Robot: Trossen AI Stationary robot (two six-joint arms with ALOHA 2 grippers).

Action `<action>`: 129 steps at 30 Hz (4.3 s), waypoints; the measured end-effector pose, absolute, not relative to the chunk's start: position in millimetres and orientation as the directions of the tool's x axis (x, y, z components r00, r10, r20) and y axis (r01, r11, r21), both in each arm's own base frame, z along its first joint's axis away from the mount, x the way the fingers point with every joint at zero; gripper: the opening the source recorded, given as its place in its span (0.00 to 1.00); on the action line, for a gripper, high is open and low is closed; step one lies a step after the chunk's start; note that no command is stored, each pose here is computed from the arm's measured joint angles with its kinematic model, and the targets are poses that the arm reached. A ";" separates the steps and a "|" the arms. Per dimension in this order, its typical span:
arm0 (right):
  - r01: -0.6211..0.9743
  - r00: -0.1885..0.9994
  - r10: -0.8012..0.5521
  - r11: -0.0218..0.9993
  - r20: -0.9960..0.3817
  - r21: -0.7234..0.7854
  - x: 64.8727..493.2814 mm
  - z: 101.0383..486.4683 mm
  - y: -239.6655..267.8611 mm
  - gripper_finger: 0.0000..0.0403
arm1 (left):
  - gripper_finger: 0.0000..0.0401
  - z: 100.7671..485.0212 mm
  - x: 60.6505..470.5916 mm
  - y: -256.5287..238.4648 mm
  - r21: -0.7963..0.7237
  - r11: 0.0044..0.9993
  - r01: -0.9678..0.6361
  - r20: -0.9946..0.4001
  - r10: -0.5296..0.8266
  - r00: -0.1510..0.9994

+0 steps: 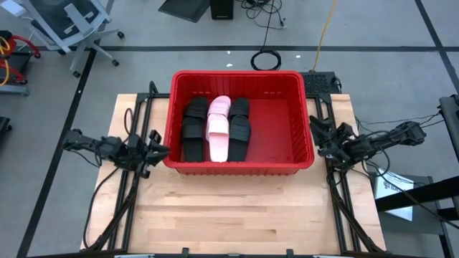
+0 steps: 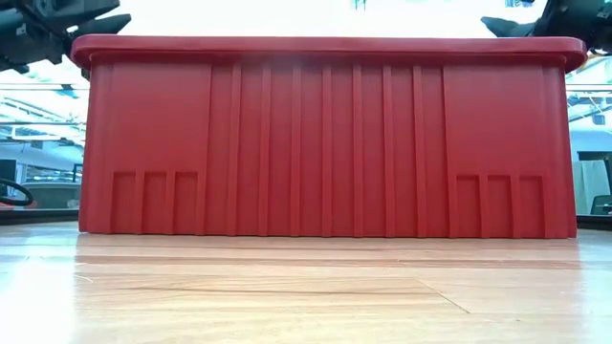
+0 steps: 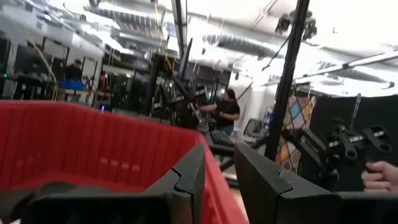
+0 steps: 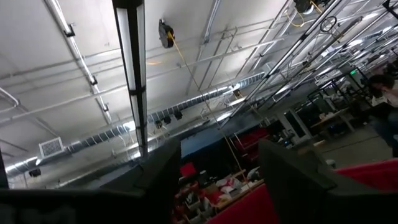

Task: Pick and place slides into bin
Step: Return to Home Position

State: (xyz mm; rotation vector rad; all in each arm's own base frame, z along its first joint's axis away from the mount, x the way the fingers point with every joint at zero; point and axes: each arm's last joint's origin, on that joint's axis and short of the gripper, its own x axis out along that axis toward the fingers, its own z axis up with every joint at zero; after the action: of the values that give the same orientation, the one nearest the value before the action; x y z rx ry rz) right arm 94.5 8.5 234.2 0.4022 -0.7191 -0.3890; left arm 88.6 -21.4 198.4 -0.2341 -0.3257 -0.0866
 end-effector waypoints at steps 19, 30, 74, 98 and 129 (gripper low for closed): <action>0.404 0.852 -0.423 0.906 0.308 0.127 113.8 205.5 14.3 0.51 | 0.22 189.1 91.3 -21.9 -0.059 0.997 0.059 0.226 -0.044 0.973; 0.388 0.850 -0.405 0.914 0.336 0.119 112.9 208.1 14.6 0.51 | 0.22 187.3 91.7 -22.0 -0.055 0.997 0.059 0.210 -0.046 0.977; -0.045 0.941 0.064 0.997 0.333 -0.065 118.1 201.7 28.9 0.51 | 0.22 188.7 91.5 -22.0 -0.038 0.998 0.054 0.231 -0.044 0.972; -0.041 0.925 0.059 0.998 0.375 -0.056 116.5 205.8 28.4 0.51 | 0.22 189.3 91.4 -21.9 -0.039 0.998 0.054 0.237 -0.043 0.971; -0.042 0.925 0.060 0.998 0.376 -0.056 116.4 206.0 28.4 0.51 | 0.22 189.8 91.2 -21.9 -0.040 0.998 0.054 0.239 -0.043 0.970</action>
State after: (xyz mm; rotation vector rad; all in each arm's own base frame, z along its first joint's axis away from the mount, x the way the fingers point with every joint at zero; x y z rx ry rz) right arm 116.4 28.4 206.0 -0.0469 -0.3871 0.0521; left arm 91.2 -21.9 189.8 -0.0458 -0.2400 -0.0489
